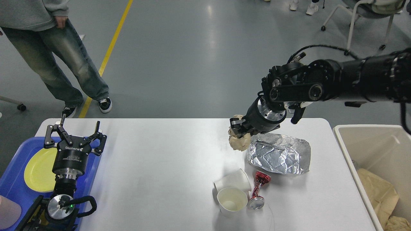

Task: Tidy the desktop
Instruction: 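Lift the bread roll and drop it into the white bin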

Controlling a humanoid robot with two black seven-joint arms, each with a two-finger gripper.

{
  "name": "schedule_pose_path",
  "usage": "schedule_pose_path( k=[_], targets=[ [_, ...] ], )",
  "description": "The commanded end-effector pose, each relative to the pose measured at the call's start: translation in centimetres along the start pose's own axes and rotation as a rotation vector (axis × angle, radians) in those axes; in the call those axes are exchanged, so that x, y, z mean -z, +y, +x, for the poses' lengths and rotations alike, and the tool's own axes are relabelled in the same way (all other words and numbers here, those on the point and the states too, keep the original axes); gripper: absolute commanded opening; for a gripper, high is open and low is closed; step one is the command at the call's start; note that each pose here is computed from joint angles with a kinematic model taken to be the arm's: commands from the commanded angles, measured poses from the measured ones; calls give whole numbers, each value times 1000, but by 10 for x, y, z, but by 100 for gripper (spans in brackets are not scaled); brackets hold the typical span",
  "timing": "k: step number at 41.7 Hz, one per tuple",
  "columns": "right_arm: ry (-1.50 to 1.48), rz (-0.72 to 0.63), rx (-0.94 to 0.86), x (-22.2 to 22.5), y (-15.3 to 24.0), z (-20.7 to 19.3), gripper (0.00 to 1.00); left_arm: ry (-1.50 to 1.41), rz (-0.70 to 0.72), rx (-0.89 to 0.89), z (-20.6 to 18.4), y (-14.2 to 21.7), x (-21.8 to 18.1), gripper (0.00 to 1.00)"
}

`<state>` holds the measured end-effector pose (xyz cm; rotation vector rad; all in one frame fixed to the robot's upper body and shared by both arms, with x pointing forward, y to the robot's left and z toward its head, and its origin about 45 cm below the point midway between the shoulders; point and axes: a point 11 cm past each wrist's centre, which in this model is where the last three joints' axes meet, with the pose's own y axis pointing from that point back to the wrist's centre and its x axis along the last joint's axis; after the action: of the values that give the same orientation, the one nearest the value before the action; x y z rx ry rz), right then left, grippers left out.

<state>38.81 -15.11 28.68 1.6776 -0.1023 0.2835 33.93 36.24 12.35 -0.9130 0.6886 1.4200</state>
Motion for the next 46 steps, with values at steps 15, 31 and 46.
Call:
schedule_pose_path(
  k=[15,31,46],
  targets=[
    [-28,-140,22,-45,131,-5,0,0,0,0,0,0,0,96],
    [-183,-234,24,-97,129,-12,0,0,0,0,0,0,0,96],
    [-514,-326,-14,-259,91,-35,0,0,-2,0,0,0,0,96]
  ],
)
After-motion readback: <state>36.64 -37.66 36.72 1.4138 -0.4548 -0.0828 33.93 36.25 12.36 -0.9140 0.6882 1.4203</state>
